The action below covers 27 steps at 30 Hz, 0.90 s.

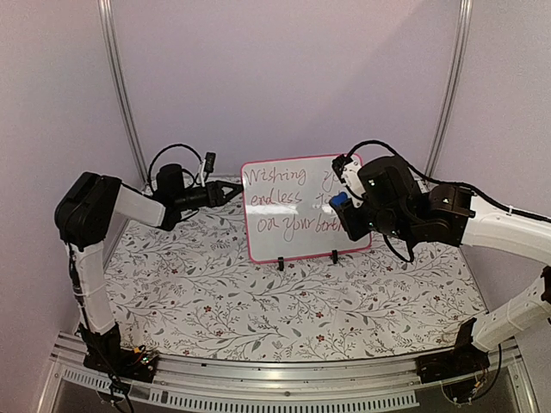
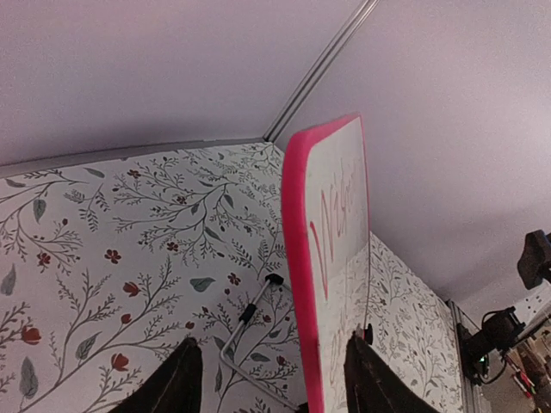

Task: Erase the whiteboard
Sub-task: Rotate the whiteboard at the center of the board.

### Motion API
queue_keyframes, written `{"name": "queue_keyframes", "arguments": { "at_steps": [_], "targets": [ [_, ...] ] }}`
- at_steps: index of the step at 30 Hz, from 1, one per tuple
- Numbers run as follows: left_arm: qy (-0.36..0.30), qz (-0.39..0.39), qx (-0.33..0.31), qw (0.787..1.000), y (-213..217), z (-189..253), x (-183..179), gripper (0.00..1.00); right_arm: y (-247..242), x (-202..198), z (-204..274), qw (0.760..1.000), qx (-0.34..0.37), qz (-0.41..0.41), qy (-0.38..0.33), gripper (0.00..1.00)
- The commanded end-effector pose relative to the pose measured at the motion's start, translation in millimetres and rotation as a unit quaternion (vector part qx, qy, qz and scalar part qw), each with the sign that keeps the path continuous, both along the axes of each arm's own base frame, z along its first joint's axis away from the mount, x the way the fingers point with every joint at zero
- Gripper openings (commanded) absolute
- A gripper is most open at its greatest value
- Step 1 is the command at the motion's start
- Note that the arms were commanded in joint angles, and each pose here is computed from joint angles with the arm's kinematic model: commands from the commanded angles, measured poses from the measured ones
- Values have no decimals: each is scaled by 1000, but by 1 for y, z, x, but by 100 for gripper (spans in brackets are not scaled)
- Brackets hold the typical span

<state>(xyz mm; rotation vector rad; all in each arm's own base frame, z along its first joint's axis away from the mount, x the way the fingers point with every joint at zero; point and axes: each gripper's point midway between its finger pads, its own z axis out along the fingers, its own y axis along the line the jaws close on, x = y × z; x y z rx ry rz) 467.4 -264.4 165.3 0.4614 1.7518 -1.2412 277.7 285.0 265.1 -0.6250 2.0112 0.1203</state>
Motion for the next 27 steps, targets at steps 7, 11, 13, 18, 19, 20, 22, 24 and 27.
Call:
{"name": "queue_keyframes", "arguments": {
  "at_steps": [7, 11, 13, 18, 19, 20, 22, 24, 27],
  "targets": [
    [3, -32, -5, 999, -18, 0, -5, 50, -2, 10, 8, 1000, 4, -11, -15, 12],
    [6, -33, -1, 999, -25, 0, -6, 35, -2, 11, 7, 1000, 2, -10, -15, 11],
    [7, -32, -1, 999, -27, 0, -7, 29, -2, 12, 7, 1000, 1, -11, -15, 11],
    [10, -34, -1, 999, -31, 0, -14, 12, -3, 12, 6, 1000, 1, -11, -14, 11],
    [11, -34, -1, 999, -32, 0, -16, 10, -4, 12, 6, 1000, 1, -11, -14, 11],
    [12, -34, -2, 999, -33, 1, -18, 7, -4, 12, 6, 1000, 1, -11, -15, 11],
    [15, -33, -2, 999, -34, 1, -23, 5, -4, 12, 7, 1000, 1, -11, -15, 11],
    [16, -31, -4, 999, -35, 4, -27, 0, -4, 12, 6, 1000, 2, -10, -15, 12],
    [24, -26, -6, 999, -37, 7, -36, 0, -4, 11, 8, 1000, 4, -9, -15, 12]
  ]
}}
